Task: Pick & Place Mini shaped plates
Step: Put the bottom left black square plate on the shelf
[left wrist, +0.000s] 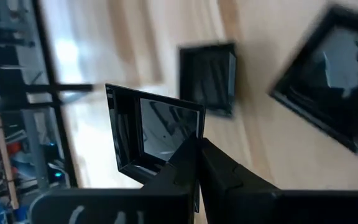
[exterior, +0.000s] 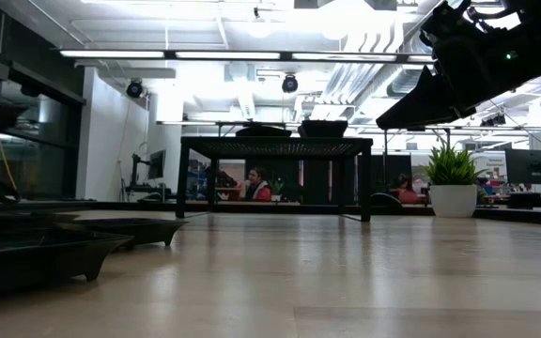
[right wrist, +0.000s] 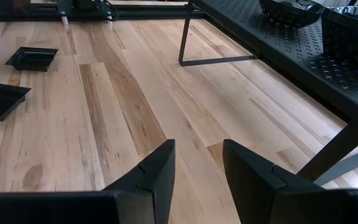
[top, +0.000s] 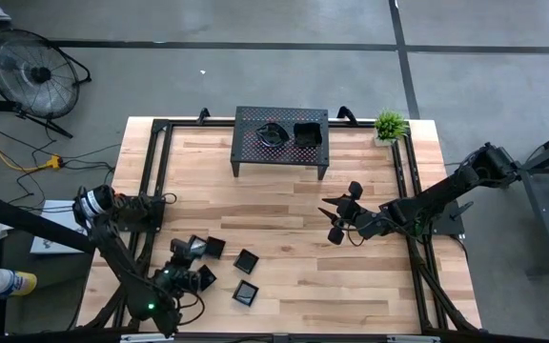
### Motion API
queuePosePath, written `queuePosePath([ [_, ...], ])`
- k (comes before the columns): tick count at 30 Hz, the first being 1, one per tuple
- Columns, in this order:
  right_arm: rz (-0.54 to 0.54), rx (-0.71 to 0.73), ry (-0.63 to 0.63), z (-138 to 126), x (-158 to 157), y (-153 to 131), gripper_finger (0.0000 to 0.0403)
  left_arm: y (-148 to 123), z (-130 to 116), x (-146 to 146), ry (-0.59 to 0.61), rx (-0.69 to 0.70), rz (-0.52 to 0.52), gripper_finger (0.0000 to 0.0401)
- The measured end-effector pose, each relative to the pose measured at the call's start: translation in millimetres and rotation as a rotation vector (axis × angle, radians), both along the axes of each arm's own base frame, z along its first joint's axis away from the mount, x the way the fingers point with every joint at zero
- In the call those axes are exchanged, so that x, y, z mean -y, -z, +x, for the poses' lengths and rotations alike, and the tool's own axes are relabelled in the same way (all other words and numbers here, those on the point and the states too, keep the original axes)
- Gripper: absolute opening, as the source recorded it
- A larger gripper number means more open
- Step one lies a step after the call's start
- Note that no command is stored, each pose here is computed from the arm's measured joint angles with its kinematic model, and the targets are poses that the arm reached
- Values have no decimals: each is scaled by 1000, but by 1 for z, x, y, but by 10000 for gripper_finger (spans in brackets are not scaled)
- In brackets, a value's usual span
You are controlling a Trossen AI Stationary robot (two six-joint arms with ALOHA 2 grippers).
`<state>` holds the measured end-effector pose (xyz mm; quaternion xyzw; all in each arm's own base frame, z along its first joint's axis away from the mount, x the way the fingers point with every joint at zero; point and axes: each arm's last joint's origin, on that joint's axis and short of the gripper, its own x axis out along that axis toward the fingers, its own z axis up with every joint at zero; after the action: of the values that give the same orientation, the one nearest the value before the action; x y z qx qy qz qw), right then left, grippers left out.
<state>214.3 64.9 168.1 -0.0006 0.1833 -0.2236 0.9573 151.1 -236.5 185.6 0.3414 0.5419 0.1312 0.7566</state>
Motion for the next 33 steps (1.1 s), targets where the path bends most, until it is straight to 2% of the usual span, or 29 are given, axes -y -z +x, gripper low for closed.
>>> queuePosePath([
  [4, 0, 0, 0, 0, 0, 0, 129, -6, 20, -8, -21, 21, 20, 3],
  [11, 0, 0, 0, 0, 0, 0, 129, -24, 76, -40, 23, -116, 74, 3],
  [17, 1, -1, -3, 0, 0, 0, 129, -46, 114, -73, 125, -248, 119, 2],
  [22, 5, -4, -13, 0, 0, 0, 129, -72, 126, -106, 197, -250, 94, 2],
  [29, -4, -12, -16, 0, 0, 1, 129, -118, 121, -154, 301, -192, 49, 2],
  [33, -10, -22, -13, -1, 0, 1, 129, -130, 120, -181, 361, -220, 11, 2],
])
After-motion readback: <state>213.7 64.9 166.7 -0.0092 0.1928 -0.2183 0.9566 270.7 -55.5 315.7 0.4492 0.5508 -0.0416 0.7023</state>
